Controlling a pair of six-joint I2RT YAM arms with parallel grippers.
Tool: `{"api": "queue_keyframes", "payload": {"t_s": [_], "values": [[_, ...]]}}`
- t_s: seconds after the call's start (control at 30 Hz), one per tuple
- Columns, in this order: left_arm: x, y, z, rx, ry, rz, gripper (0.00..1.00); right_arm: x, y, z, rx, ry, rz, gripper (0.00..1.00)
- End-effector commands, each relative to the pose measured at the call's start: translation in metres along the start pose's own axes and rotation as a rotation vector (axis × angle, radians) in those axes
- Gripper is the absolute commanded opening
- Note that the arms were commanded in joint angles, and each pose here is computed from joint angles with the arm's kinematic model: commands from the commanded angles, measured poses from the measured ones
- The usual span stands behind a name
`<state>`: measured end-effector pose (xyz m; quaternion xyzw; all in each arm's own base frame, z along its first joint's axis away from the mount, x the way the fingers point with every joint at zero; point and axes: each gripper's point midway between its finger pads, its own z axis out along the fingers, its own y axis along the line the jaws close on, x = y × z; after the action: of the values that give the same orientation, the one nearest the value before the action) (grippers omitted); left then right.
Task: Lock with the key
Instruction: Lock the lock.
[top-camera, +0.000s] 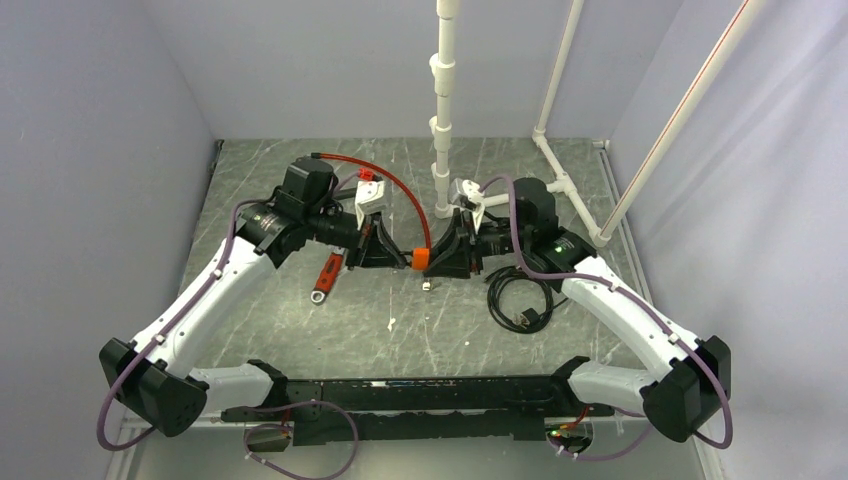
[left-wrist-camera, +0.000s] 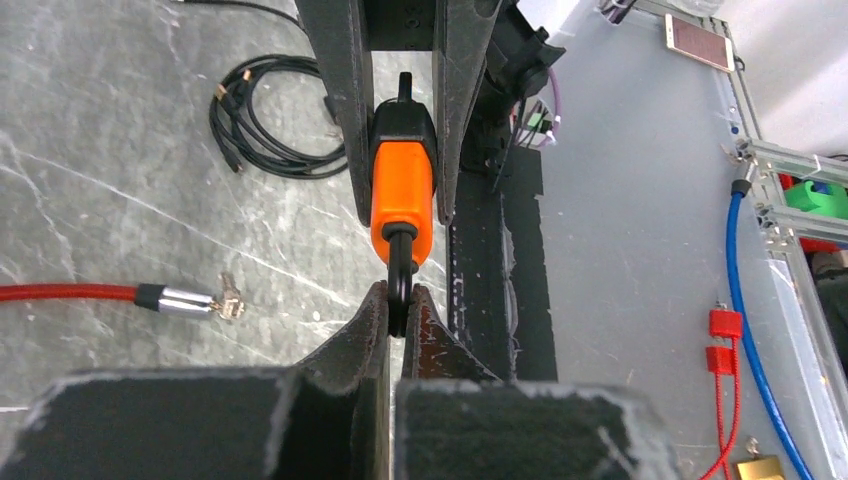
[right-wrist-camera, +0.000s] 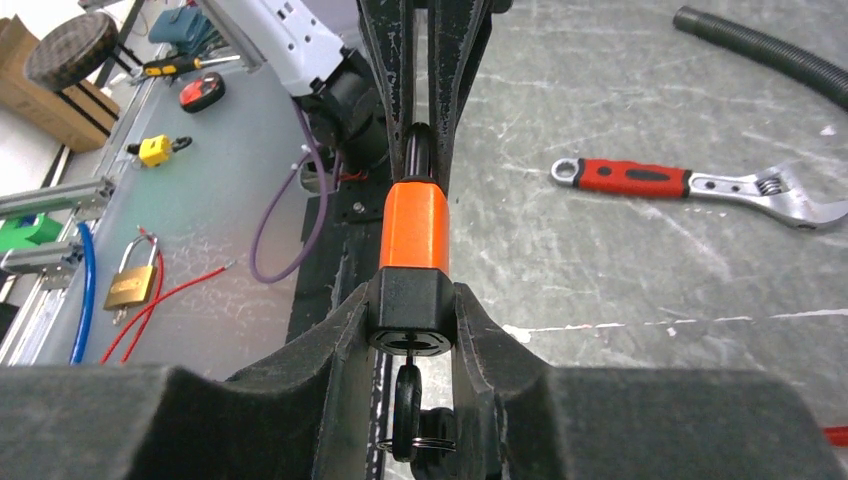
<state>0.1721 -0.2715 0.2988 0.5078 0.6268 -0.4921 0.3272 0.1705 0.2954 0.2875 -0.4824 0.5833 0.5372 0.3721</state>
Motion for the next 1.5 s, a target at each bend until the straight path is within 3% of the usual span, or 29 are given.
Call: {"api": "queue_keyframes", "payload": {"t_s": [0.0,0.03,0.13,0.2,0.37,0.53,0.77,1.0,1.1,1.27,1.47], "values": [[-0.009,-0.015,-0.005,0.043,-0.023,0.032,0.00,-0.048,-0.008,-0.008,0.040,-0.127,-0.143,0.00],[-0.012,-0.014,-0.005,0.035,-0.024,0.034,0.04,-0.049,-0.008,-0.008,0.041,-0.130,-0.144,0.00],[-0.021,-0.009,-0.007,0.009,-0.022,0.049,0.33,-0.051,-0.006,-0.009,0.034,-0.131,-0.143,0.00],[-0.025,-0.010,-0.009,0.013,-0.010,0.077,0.44,-0.051,-0.005,-0.010,0.035,-0.131,-0.149,0.00],[-0.026,-0.011,-0.013,0.022,0.041,0.101,0.50,-0.047,-0.001,-0.012,0.037,-0.129,-0.149,0.00],[-0.031,-0.013,-0.013,0.033,0.019,0.119,0.55,-0.044,-0.001,-0.011,0.030,-0.131,-0.140,0.00],[-0.037,-0.006,-0.008,0.021,-0.012,0.072,0.48,-0.041,-0.004,-0.010,0.029,-0.122,-0.142,0.00],[-0.038,0.001,-0.004,-0.001,-0.027,0.031,0.28,-0.041,-0.004,-0.009,0.024,-0.119,-0.137,0.00],[-0.038,0.003,-0.004,-0.011,-0.030,0.027,0.28,-0.040,-0.004,-0.008,0.018,-0.117,-0.129,0.00],[-0.036,0.003,-0.003,-0.002,-0.028,0.018,0.37,-0.041,-0.005,-0.007,0.014,-0.122,-0.121,0.00],[-0.035,0.002,-0.002,0.004,-0.028,0.023,0.27,-0.041,-0.005,-0.006,0.007,-0.121,-0.124,0.00]]}}
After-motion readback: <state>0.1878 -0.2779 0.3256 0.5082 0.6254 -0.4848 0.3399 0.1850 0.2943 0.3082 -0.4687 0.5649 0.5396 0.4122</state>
